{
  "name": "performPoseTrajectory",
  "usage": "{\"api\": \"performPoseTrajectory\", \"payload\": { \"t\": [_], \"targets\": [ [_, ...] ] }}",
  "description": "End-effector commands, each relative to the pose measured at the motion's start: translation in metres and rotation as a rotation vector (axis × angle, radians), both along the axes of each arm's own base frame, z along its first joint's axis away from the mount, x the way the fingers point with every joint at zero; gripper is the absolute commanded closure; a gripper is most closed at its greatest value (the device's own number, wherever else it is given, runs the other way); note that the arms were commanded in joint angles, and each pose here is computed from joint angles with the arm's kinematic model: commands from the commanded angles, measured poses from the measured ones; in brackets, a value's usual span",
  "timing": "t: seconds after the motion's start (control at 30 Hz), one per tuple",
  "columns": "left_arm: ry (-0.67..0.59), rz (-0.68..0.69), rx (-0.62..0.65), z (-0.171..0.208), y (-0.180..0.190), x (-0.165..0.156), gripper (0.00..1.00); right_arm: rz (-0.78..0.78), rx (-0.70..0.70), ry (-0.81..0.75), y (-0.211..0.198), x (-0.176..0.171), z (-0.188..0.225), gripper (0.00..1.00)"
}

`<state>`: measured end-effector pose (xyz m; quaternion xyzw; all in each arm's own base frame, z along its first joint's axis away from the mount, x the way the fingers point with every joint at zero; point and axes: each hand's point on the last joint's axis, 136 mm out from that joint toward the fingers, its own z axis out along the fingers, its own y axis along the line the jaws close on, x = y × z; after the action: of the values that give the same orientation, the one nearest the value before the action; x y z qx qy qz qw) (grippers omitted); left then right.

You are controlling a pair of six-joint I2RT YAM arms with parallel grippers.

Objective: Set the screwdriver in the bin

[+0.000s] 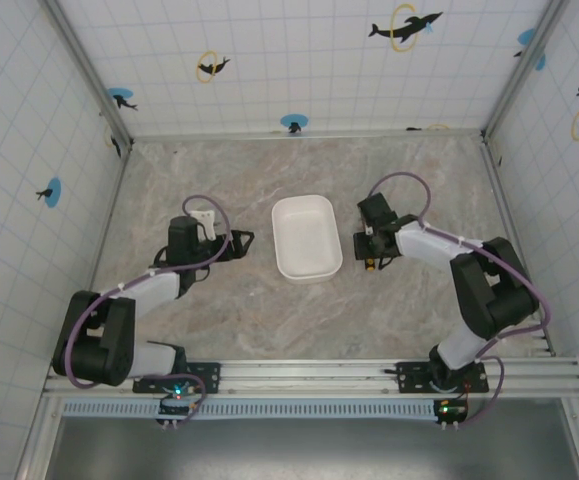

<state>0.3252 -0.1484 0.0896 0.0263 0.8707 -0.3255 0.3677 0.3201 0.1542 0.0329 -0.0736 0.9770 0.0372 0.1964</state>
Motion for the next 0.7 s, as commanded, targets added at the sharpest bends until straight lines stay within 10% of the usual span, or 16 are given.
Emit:
{"api": "performPoseTrajectory", "payload": {
  "t": [0.0, 0.67],
  "targets": [
    [0.002, 0.001, 0.011, 0.006, -0.001, 0.002, 0.02, 0.003, -0.017, 0.020, 0.002, 0.001, -0.001, 0.45],
    [0.006, -0.010, 0.018, 0.005, -0.003, 0.003, 0.02, -0.013, 0.084, 0.080, 0.009, 0.004, -0.004, 0.92]
  ]
}}
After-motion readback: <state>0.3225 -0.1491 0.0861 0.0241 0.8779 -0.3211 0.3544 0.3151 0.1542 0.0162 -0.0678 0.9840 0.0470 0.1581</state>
